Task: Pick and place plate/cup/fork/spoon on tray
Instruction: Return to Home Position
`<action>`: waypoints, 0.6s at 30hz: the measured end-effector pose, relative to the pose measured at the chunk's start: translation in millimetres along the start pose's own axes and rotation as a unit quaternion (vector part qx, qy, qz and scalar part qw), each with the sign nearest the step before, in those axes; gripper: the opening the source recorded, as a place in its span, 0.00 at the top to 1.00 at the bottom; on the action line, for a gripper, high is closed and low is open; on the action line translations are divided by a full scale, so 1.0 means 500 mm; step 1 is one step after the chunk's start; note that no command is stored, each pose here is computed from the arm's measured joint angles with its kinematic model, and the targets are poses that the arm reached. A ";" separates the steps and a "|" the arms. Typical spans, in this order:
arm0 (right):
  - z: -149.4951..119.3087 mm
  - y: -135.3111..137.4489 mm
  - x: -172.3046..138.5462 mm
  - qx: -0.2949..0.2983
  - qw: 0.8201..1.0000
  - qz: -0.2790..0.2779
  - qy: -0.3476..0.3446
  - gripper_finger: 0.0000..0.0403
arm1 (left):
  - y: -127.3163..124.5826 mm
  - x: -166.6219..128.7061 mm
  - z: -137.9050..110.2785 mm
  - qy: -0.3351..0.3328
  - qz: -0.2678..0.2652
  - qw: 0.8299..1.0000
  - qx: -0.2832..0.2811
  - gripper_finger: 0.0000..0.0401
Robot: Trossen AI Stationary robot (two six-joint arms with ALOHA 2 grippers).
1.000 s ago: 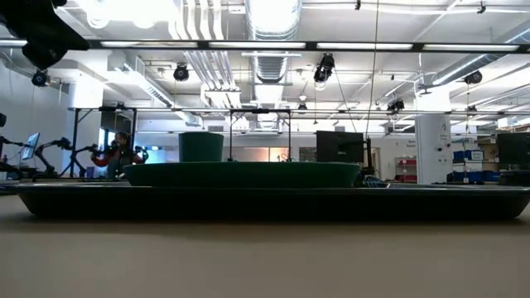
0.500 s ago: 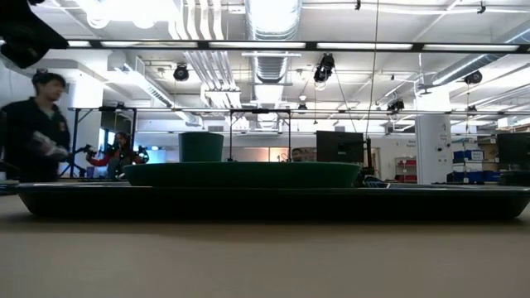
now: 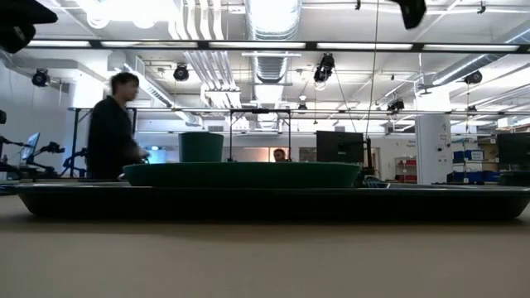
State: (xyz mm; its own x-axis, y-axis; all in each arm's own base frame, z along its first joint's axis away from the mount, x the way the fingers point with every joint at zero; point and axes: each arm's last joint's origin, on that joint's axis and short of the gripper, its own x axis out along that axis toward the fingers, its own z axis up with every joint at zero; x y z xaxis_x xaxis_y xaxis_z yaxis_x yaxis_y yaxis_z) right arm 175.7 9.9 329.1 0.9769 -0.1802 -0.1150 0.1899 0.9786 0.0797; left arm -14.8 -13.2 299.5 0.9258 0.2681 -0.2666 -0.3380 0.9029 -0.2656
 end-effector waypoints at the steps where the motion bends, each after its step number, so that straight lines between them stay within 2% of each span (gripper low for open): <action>1: -0.012 -0.004 -0.008 0.001 1.000 -0.005 -0.001 0.98 | 0.001 0.003 -0.001 0.001 0.000 1.000 0.000 1.00; 5: -0.055 -0.017 -0.030 -0.014 1.000 -0.014 -0.001 0.98 | 0.003 0.019 -0.002 -0.011 -0.007 1.000 0.019 1.00; 8: -0.080 -0.027 -0.045 -0.018 0.999 -0.041 -0.005 0.98 | 0.004 0.039 -0.004 -0.022 -0.042 0.997 0.055 1.00; 11: -0.093 -0.045 -0.096 -0.002 0.998 -0.047 -0.051 0.98 | 0.006 0.068 -0.011 -0.032 -0.086 0.993 0.079 1.00; 18: -0.151 -0.069 -0.156 0.028 0.992 -0.040 -0.114 0.98 | 0.018 0.114 -0.037 -0.016 -0.109 0.993 0.050 1.00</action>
State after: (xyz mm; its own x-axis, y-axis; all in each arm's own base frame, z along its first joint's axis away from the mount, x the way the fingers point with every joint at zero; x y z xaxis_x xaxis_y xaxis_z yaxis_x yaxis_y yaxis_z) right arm 85.5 -2.2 260.6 0.9542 -0.2810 0.1024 0.2665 0.9543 0.1351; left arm 31.9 3.8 265.1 0.9806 0.0708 -0.1827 -0.1111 0.9689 -0.2210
